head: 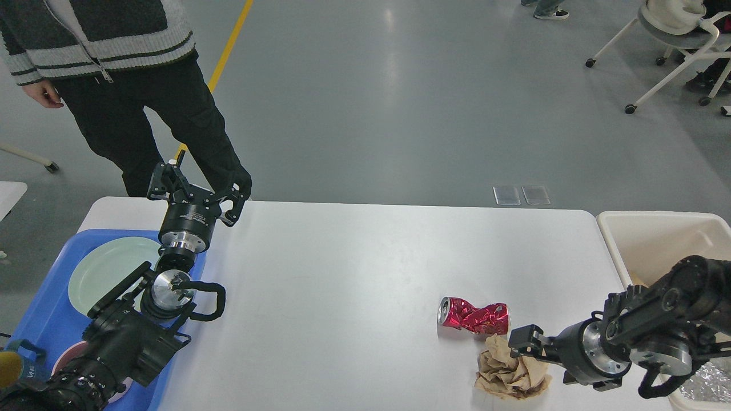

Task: Tidy desktop
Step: 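Lower the right gripper onto the brown paper and grasp it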

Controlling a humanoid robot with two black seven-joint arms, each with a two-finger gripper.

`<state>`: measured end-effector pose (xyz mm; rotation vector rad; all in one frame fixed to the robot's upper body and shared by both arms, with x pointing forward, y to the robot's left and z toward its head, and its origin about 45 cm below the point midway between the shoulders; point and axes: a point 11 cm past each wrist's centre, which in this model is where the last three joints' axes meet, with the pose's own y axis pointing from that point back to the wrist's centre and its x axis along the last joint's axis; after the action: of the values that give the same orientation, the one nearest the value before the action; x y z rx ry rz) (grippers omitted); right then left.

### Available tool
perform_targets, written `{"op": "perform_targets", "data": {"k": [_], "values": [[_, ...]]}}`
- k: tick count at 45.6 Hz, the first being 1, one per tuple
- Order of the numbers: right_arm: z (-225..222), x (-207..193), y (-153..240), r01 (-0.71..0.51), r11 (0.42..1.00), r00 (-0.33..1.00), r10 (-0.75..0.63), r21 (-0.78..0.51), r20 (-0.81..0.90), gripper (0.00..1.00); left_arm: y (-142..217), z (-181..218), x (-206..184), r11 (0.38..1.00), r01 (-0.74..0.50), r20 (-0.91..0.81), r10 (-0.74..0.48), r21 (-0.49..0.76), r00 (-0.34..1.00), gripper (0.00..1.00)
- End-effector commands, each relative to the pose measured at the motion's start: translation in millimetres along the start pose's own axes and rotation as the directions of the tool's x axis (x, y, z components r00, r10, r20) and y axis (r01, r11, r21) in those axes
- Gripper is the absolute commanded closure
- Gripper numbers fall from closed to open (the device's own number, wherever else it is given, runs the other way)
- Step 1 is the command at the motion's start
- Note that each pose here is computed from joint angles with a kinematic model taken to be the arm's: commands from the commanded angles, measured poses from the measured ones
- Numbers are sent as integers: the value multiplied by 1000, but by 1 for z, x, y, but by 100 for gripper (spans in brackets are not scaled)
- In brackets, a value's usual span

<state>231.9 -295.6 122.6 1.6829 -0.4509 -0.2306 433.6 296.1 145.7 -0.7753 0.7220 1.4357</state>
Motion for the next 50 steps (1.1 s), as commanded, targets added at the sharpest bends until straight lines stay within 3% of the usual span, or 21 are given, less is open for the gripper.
{"op": "perform_targets", "data": {"k": [1, 13, 28, 30, 32, 34, 42, 44, 50], "values": [[-5, -12, -14, 10, 1000, 999, -11, 27, 30, 0, 0, 0, 0, 1000, 0, 0, 0, 0, 1000, 3], [-18, -12, -40, -20, 998, 992, 12, 58, 126, 0, 0, 0, 0, 1000, 0, 0, 0, 0, 1000, 3], [0, -6, -63, -76, 997, 987, 72, 18, 145, 1, 0, 0, 0, 1000, 0, 0, 0, 0, 1000, 3], [3, -6, -67, -95, 995, 985, 92, 12, 144, 13, 0, 0, 0, 1000, 0, 0, 0, 0, 1000, 3], [5, -5, -69, -118, 993, 984, 116, 6, 136, 39, 0, 0, 0, 1000, 0, 0, 0, 0, 1000, 3], [7, -2, -70, -138, 990, 982, 137, 0, 133, 56, 0, 0, 0, 1000, 0, 0, 0, 0, 1000, 3], [9, 0, -70, -152, 988, 979, 151, -5, 137, 72, 0, 0, 0, 1000, 0, 0, 0, 0, 1000, 3], [9, -1, -70, -144, 990, 980, 143, -5, 137, 100, 0, 0, 0, 1000, 0, 0, 0, 0, 1000, 3], [13, -5, -70, -136, 991, 981, 137, -14, 137, 100, 0, 0, 0, 1000, 0, 0, 0, 0, 1000, 3]]}}
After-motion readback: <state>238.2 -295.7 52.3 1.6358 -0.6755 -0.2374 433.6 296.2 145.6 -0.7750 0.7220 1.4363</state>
